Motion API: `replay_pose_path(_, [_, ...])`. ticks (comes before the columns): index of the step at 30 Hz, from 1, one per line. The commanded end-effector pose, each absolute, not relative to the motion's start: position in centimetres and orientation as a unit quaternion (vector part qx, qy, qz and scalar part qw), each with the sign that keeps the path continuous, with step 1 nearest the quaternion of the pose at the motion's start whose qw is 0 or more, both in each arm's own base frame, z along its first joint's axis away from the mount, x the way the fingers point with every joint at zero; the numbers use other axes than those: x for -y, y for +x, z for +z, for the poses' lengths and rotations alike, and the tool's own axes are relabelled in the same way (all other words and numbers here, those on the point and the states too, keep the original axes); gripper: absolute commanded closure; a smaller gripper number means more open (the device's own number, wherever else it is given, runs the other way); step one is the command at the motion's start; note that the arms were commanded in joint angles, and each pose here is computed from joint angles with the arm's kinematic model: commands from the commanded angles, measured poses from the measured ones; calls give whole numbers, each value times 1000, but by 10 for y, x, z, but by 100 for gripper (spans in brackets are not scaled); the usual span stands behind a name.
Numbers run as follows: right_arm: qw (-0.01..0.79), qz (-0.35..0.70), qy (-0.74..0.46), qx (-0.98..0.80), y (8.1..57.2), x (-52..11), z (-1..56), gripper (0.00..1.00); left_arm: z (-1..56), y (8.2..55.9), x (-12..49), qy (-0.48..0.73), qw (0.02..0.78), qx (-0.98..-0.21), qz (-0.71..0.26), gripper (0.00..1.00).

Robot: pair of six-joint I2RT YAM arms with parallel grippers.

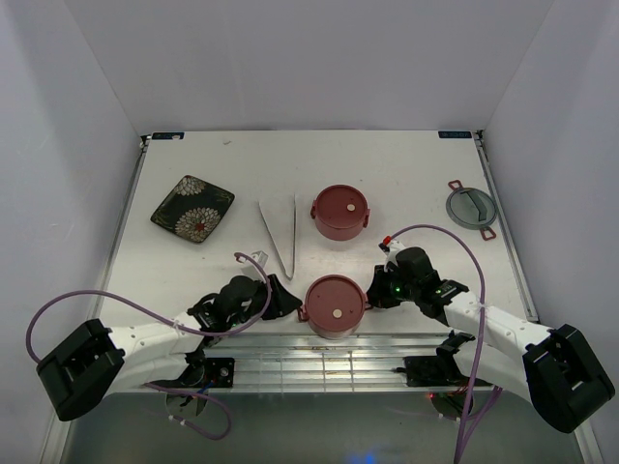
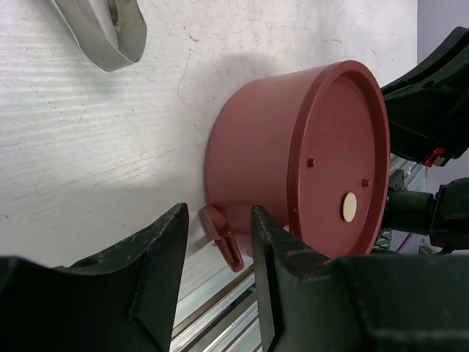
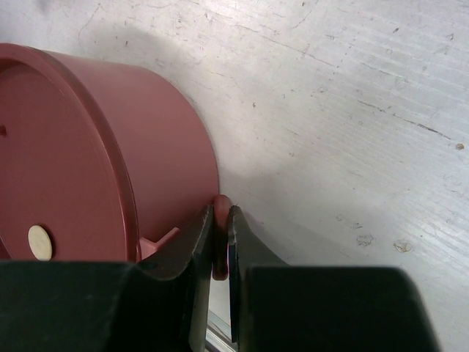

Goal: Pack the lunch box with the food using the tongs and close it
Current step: Pick up the packing box from the center of the board.

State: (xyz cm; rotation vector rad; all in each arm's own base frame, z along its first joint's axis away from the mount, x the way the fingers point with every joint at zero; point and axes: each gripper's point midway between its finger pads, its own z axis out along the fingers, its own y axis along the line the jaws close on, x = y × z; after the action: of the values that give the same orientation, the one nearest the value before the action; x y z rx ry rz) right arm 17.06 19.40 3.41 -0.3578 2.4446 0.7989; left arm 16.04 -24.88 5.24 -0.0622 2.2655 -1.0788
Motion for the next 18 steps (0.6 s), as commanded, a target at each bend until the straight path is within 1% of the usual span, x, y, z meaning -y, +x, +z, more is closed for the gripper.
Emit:
replay_pose_path(1, [278, 304, -141, -900, 170, -197, 37, 92, 48, 154, 250, -30, 293, -860, -418, 51])
replay_pose_path(5, [277, 300, -139, -902, 170, -195, 35, 92, 41, 150, 245, -41, 283, -864, -415, 54])
replay_pose_path(8, [276, 297, -137, -904, 170, -194, 34, 92, 43, 148, 244, -50, 284, -860, -422, 54])
replay_pose_path(18, [277, 304, -131, -902, 170, -196, 35, 92, 48, 149, 244, -50, 286, -857, -426, 50])
